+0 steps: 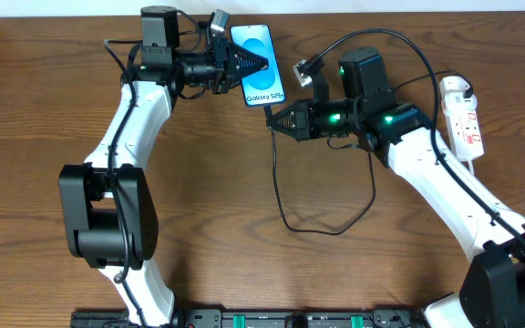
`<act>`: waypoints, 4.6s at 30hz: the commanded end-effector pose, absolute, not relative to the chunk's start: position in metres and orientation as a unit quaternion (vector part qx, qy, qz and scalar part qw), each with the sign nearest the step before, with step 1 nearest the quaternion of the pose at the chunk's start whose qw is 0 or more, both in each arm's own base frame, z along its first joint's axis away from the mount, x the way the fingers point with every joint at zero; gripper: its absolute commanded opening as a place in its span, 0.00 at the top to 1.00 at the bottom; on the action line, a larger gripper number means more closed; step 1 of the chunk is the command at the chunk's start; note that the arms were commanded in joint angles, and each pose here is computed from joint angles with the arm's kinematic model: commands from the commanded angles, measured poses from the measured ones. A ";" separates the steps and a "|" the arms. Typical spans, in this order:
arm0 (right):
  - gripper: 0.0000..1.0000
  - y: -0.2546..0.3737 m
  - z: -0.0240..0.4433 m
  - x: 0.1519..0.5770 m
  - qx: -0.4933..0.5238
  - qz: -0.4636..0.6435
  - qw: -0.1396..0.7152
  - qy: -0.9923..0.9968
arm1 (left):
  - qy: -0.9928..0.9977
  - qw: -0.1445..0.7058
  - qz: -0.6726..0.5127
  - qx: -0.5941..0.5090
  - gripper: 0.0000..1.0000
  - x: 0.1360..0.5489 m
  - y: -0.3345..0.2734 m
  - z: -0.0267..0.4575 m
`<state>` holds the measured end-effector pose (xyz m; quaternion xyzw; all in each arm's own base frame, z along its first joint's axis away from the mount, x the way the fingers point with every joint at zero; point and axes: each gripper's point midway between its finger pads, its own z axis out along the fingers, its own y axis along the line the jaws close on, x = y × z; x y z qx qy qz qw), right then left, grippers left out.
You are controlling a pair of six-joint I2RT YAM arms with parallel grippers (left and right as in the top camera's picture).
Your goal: Plug charger to phone and switch on socket
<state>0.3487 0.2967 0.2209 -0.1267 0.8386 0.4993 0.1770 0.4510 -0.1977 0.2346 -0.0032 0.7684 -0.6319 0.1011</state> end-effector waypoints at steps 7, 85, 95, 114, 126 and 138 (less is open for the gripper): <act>0.96 0.276 0.215 0.371 -0.089 0.463 0.201 0.859 | 0.755 0.074 -0.651 0.026 0.93 0.434 -0.213 0.243; 0.25 0.222 0.189 0.382 -0.081 0.398 0.205 0.891 | 0.891 0.003 -0.450 -0.057 0.93 0.407 -0.193 0.080; 0.26 0.221 0.187 0.380 -0.078 0.397 0.199 0.893 | 0.905 -0.001 -0.425 -0.010 0.93 0.396 -0.229 0.059; 0.26 0.222 0.185 0.376 -0.079 0.396 0.191 0.895 | 0.913 0.001 -0.407 -0.039 0.93 0.399 -0.230 0.041; 0.26 0.222 0.185 0.377 -0.079 0.394 0.192 0.895 | 0.913 -0.025 -0.401 -0.067 0.93 0.397 -0.230 0.020; 0.26 0.222 0.185 0.377 -0.079 0.394 0.192 0.895 | 0.913 -0.025 -0.401 -0.067 0.77 0.397 -0.229 0.020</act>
